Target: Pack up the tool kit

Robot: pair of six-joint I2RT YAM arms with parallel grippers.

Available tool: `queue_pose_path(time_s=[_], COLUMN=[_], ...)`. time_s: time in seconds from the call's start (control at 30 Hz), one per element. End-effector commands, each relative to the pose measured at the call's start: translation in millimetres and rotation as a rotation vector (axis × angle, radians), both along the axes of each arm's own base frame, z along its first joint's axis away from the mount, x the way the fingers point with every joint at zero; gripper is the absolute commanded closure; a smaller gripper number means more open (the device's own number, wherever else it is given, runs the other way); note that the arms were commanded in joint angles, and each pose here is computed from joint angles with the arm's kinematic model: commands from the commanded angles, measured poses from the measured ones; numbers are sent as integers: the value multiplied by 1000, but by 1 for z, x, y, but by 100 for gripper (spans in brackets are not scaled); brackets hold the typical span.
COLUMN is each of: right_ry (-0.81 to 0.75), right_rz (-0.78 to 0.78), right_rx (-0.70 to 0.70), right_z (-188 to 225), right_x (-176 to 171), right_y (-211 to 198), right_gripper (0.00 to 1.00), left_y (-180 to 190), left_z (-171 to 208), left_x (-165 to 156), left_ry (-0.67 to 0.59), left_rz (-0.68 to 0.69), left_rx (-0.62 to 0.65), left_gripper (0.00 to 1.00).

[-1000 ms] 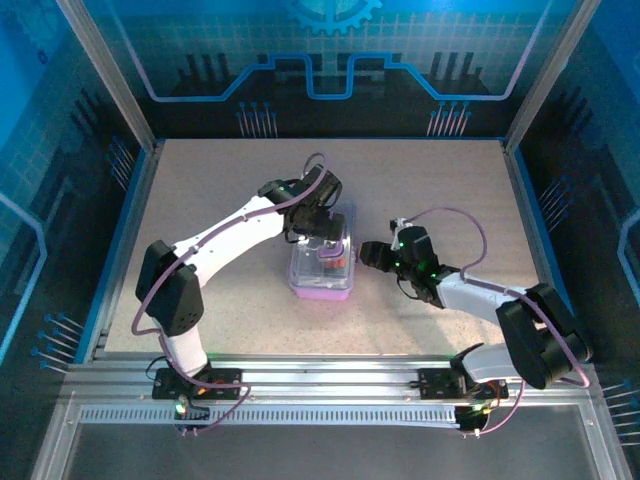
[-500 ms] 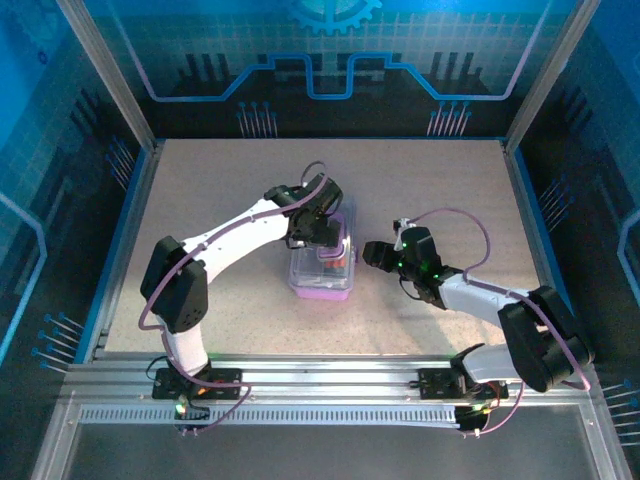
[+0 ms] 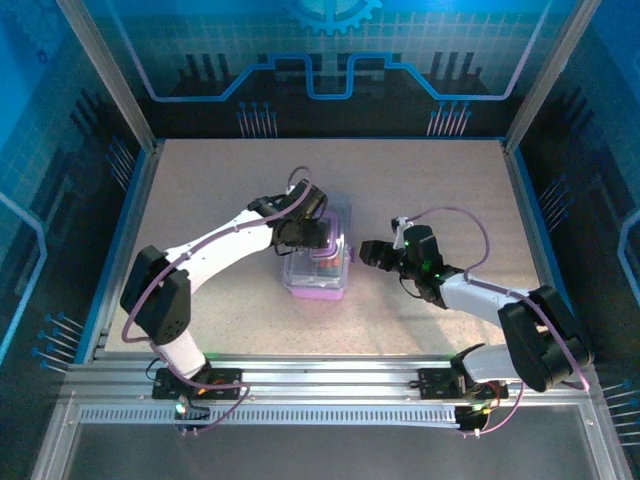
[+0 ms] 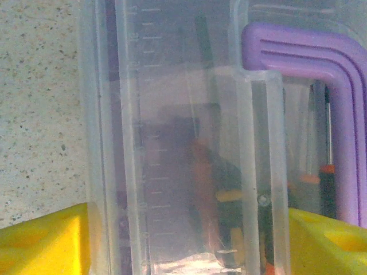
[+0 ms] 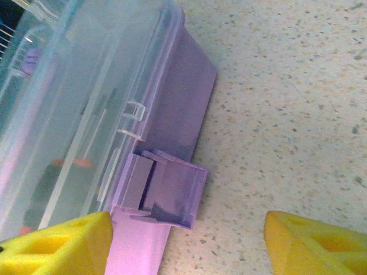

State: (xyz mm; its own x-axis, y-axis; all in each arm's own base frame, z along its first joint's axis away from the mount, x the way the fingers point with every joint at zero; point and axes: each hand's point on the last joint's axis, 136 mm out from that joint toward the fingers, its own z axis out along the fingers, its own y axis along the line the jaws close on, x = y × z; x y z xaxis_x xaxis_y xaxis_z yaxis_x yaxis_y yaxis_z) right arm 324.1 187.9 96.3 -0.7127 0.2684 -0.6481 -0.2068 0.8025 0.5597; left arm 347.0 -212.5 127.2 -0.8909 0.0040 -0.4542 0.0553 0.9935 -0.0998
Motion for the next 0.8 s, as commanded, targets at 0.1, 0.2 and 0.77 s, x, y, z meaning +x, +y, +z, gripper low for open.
queue_pose_path(time_s=[0.1,0.2,0.77], right_ry=[-22,12,102], right_rz=[136,187,302], right_rx=[196,270,611], right_z=[15,13,8], right_x=[4,8,27], right_y=[30,44,89], right_gripper=[21,19,18], left_y=[54,55,65], left_z=[-46,-48,-52], left_x=[-34,-35,-43], left_ry=[168,168,176], left_rz=[47,46,52], left_rx=[61,2,-84], left_gripper=[25,28,31])
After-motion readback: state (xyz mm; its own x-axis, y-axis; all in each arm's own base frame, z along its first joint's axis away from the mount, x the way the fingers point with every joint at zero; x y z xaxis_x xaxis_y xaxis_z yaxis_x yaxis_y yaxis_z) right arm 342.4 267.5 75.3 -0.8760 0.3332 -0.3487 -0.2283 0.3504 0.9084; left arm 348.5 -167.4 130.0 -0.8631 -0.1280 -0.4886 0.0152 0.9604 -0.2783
